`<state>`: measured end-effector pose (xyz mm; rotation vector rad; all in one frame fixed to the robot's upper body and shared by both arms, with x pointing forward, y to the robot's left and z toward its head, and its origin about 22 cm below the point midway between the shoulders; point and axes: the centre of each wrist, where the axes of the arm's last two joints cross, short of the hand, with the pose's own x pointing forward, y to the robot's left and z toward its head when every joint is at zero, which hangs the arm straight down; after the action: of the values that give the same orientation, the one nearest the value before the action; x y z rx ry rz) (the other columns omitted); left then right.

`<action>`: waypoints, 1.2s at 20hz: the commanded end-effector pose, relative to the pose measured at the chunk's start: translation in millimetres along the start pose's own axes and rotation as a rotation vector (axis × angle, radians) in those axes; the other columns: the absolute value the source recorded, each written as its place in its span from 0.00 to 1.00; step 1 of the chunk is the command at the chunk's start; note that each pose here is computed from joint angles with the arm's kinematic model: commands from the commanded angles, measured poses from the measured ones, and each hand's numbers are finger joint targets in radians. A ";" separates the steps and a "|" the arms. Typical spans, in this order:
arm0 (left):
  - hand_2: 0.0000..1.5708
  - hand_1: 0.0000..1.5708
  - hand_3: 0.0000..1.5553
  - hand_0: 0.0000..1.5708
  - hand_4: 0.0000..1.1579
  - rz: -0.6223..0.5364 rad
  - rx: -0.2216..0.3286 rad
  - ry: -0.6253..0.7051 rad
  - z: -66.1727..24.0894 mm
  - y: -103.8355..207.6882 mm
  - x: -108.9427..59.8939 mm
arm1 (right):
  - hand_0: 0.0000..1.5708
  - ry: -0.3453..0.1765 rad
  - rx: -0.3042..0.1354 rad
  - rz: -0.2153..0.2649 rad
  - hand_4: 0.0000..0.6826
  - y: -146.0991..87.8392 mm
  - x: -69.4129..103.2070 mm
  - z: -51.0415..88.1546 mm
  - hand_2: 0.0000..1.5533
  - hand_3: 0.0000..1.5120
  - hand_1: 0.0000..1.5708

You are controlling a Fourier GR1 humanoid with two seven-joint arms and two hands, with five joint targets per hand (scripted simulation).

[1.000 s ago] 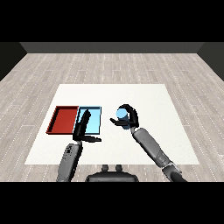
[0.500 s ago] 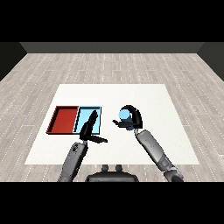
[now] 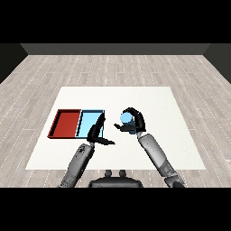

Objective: Pick the blue can and put it in the blue box

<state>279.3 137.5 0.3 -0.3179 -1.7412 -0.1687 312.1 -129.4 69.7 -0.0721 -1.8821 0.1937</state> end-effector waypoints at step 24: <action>0.00 0.00 0.00 0.00 0.00 0.048 0.006 0.041 -6.3 -24.7 -37.3 | 0.94 -0.073 0.112 -0.053 0.89 45.0 8.7 11.5 0.94 0.93 0.94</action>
<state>283.9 110.0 -19.4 -0.3531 -1.6764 -0.1277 299.7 -95.2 72.1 0.0304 -1.9328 0.2534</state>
